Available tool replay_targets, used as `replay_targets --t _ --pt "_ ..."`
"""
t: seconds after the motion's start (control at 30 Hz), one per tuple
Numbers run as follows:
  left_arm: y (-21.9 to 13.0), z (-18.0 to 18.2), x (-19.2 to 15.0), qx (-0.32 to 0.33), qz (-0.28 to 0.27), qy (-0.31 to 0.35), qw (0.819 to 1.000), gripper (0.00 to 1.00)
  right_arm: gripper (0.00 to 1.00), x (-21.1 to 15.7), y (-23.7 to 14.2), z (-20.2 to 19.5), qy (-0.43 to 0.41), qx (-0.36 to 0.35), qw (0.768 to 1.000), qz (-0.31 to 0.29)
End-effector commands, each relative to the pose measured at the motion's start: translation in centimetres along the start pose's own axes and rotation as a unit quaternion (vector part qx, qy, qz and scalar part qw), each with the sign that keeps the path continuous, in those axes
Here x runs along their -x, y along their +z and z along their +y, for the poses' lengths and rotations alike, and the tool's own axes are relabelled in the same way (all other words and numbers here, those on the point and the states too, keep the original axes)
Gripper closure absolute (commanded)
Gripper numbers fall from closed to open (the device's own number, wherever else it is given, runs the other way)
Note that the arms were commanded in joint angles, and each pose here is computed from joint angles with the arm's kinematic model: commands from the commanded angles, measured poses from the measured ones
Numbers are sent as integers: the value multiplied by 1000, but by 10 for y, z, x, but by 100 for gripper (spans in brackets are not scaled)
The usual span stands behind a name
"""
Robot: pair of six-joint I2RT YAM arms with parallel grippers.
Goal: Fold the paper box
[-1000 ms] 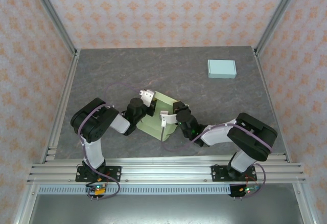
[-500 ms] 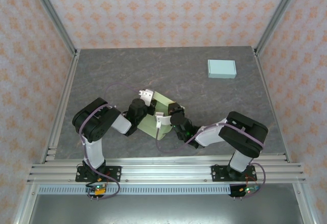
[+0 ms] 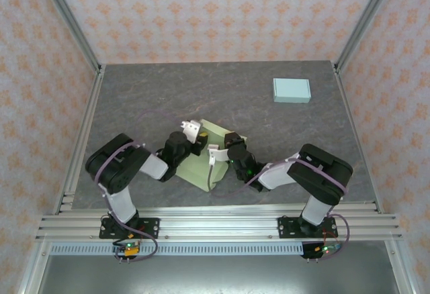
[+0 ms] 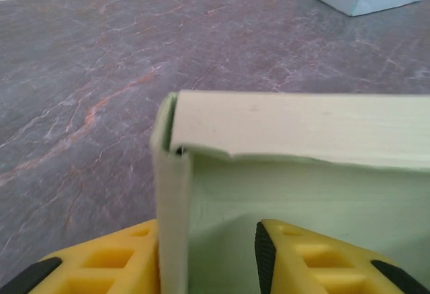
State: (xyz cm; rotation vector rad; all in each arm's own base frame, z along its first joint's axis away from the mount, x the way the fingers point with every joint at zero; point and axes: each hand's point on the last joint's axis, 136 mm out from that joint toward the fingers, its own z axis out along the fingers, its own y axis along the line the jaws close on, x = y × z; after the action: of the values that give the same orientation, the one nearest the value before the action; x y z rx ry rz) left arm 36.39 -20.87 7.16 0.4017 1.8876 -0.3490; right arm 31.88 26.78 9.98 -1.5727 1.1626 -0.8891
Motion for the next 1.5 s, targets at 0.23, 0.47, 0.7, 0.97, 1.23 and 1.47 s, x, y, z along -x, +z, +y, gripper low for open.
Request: replay_targets --t 0.23,0.47,0.7,0.97,1.23,1.47 --pt "-75 34 70 28 -78 -89 993 57 89 0 -8 52 -56 88 994 -24" --pt "-76 70 102 70 -35 -175 982 47 88 10 -1 22 -49 52 997 -25" --pt "-53 85 120 69 -17 -263 962 47 88 14 13 -19 -48 10 999 -22" --pt "-36 115 115 116 41 -347 930 46 88 17 34 -48 -70 -12 997 -25" --pt "-22 116 98 107 60 -374 919 46 74 23 44 -34 -77 -11 997 -16" --pt "-11 104 73 79 106 -379 916 47 67 18 25 -33 -57 2 998 -21"
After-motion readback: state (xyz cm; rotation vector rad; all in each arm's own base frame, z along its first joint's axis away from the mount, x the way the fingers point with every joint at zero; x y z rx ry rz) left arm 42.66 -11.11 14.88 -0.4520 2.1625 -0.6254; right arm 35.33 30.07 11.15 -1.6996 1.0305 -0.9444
